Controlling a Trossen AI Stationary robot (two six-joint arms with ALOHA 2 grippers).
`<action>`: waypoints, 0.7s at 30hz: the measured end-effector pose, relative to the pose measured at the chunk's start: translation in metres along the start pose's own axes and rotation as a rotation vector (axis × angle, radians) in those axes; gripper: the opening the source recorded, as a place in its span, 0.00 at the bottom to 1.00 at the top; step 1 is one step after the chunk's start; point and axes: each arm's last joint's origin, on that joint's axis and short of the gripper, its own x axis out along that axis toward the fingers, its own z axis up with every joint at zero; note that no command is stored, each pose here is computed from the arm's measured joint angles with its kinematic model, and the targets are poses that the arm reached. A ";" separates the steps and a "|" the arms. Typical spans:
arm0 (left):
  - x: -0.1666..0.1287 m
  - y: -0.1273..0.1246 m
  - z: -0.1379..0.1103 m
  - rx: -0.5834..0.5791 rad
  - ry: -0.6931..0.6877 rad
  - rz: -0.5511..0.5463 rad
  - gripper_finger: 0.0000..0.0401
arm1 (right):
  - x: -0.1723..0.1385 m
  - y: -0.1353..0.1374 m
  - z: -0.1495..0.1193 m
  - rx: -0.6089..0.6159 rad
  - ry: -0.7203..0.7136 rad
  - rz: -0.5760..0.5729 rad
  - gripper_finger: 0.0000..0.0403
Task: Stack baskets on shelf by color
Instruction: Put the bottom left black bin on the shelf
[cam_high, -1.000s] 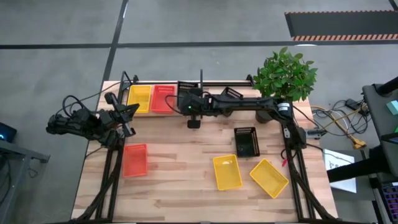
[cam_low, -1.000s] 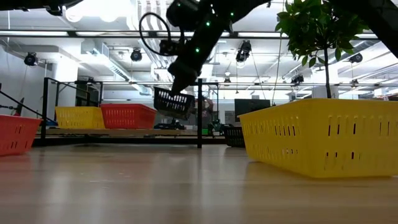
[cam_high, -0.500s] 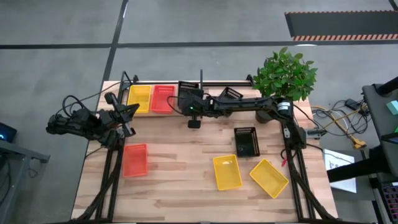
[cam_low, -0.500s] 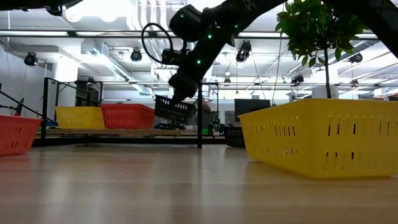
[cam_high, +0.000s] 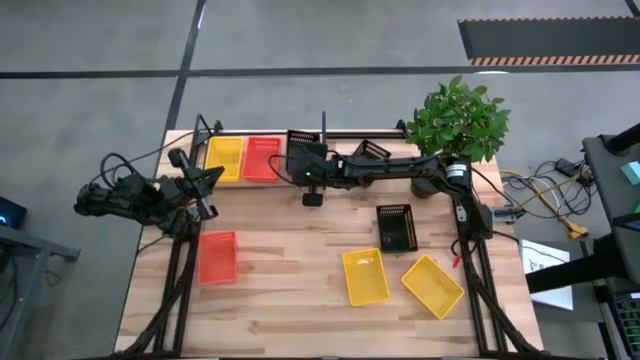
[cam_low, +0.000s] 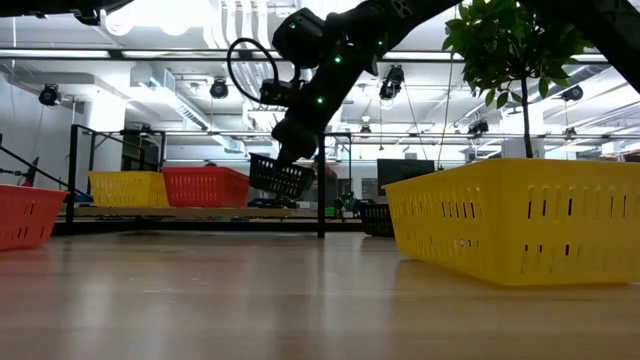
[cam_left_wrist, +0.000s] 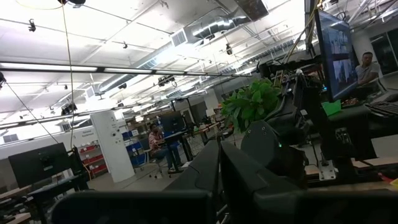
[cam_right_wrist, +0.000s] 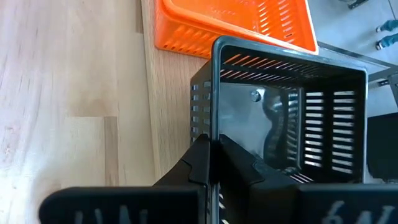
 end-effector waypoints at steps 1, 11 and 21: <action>0.000 0.000 0.000 0.000 0.000 0.000 0.00 | 0.000 0.000 0.000 0.000 0.000 0.000 0.03; 0.000 0.000 0.000 0.000 0.000 0.000 0.00 | 0.000 0.000 0.000 -0.003 -0.006 -0.009 0.15; 0.000 0.000 0.000 0.000 0.000 0.000 0.00 | -0.014 -0.003 0.015 -0.012 -0.028 -0.004 0.29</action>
